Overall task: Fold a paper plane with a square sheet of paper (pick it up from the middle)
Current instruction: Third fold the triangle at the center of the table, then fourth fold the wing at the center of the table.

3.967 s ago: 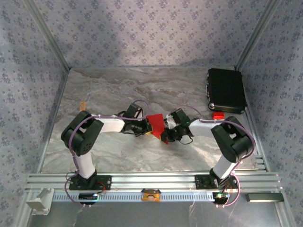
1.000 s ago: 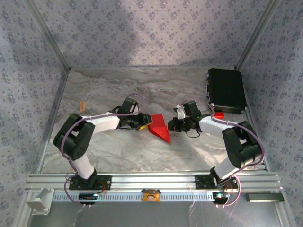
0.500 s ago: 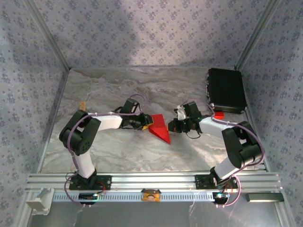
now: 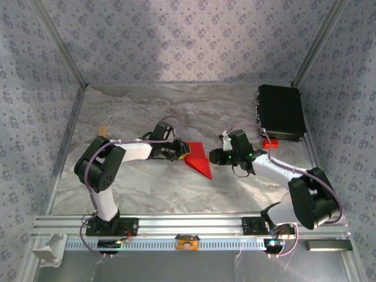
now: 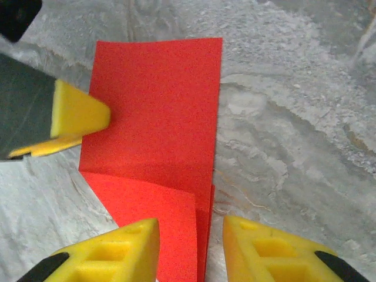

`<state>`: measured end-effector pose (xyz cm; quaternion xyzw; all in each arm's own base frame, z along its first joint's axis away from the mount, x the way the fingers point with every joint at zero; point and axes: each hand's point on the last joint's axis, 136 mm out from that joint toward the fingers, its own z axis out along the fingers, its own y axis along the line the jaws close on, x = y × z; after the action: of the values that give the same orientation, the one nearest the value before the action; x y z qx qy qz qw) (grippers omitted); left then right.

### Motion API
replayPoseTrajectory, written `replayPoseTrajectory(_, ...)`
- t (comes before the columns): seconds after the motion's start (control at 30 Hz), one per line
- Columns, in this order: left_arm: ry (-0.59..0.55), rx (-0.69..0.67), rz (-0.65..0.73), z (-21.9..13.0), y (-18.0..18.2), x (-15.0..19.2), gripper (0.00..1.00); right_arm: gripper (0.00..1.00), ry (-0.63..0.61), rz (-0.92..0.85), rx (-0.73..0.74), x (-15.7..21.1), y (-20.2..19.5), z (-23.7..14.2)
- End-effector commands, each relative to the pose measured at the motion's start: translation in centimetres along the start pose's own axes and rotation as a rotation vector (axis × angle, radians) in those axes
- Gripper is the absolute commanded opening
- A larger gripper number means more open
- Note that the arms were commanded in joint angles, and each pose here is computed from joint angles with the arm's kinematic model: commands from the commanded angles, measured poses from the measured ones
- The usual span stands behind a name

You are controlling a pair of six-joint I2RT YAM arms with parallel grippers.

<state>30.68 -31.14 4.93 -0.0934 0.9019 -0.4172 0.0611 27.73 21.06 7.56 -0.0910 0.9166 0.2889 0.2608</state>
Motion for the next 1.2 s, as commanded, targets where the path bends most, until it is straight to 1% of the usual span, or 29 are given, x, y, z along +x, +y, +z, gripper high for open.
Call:
replayPoseTrajectory(0.0, -0.013, 0.060, 0.028, -0.5, -2.1, -0.9, 0.21, 0.36, -0.126, -0.233, 0.112, 0.0, 0.0, 0.2)
replayPoseTrajectory(0.07, -0.014, 0.066, 0.029, -0.6, -2.3, -0.9, 0.20, 0.36, -0.180, -0.420, 0.141, 0.6, 1.5, 0.3)
replayPoseTrajectory(0.17, -0.017, 0.068, 0.033, -0.8, -2.5, -0.9, 0.19, 0.37, -0.241, -0.633, 0.171, 1.4, 3.2, 0.5)
replayPoseTrajectory(0.23, -0.020, 0.070, 0.033, -0.8, -2.6, -0.9, 0.18, 0.37, -0.253, -0.702, 0.211, 1.7, 3.4, 0.7)
replayPoseTrajectory(0.37, -0.024, 0.082, 0.034, -1.0, -2.9, -1.0, 0.15, 0.37, -0.238, -0.843, 0.248, 2.6, 3.8, 1.7)
replayPoseTrajectory(0.47, -0.023, 0.089, 0.034, -1.1, -3.2, -1.0, 0.11, 0.37, -0.230, -0.899, 0.278, 2.8, 3.8, 2.2)
replayPoseTrajectory(0.8, -0.027, 0.104, 0.036, -1.4, -3.7, -1.1, 0.08, 0.36, -0.197, -1.008, 0.342, 3.8, 3.8, 3.3)
replayPoseTrajectory(0.9, -0.028, 0.106, 0.038, -1.5, -3.8, -1.1, 0.05, 0.36, -0.214, -1.020, 0.376, 3.5, 3.9, 3.1)
replayPoseTrajectory(1.03, -0.029, 0.105, 0.033, -1.5, -3.8, -1.1, 0.04, 0.37, -0.238, -1.010, 0.375, 3.3, 4.1, 2.5)
replayPoseTrajectory(1.13, -0.030, 0.101, 0.032, -1.6, -3.8, -1.1, 0.04, 0.38, -0.240, -1.014, 0.347, 3.6, 4.7, 2.2)
replayPoseTrajectory(1.17, -0.029, 0.100, 0.032, -1.6, -3.9, -1.1, 0.04, 0.42, -0.236, -1.016, 0.333, 3.8, 4.8, 2.2)
